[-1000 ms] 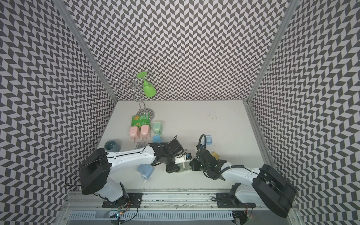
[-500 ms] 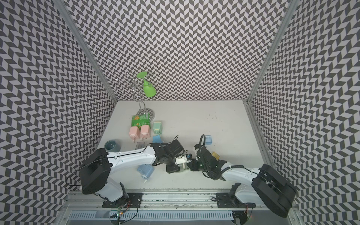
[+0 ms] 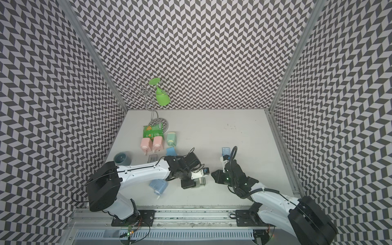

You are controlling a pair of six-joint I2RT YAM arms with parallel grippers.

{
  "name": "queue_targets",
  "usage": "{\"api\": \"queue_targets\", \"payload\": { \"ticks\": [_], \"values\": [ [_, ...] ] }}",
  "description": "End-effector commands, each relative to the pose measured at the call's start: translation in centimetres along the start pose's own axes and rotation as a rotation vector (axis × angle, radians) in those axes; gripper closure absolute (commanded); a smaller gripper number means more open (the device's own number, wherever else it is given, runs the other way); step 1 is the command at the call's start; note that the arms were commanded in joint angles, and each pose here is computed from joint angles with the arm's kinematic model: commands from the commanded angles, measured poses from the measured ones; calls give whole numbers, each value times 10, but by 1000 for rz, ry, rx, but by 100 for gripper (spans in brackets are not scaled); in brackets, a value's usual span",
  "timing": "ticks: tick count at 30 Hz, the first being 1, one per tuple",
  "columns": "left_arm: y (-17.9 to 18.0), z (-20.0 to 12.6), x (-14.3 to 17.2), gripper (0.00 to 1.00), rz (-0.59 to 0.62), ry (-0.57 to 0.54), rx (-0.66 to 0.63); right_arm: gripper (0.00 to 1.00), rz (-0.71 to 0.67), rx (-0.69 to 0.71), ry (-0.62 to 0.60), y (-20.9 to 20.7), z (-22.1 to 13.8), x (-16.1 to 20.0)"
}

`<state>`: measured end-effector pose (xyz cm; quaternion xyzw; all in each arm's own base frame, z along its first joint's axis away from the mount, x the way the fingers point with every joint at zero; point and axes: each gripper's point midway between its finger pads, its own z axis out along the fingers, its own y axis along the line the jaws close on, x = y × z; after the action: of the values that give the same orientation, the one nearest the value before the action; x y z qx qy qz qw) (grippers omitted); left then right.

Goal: Put the tray back into the pencil sharpener
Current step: Close the container of the pencil sharpener.

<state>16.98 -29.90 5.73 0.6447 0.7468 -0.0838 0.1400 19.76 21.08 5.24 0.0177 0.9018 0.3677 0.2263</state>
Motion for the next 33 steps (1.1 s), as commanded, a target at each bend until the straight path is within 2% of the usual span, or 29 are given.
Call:
{"api": "queue_targets", "payload": {
  "ticks": [1, 16, 33],
  "values": [
    [2, 0, 2, 67, 8, 6, -25, 89, -19, -48, 47, 12, 8, 2],
    [2, 2, -1, 71, 15, 3, -18, 92, -88, -217, 188, 52, 30, 31],
    [6, 0, -3, 74, 10, -6, -37, 92, -52, -304, 231, 56, 32, 46]
  ]
}}
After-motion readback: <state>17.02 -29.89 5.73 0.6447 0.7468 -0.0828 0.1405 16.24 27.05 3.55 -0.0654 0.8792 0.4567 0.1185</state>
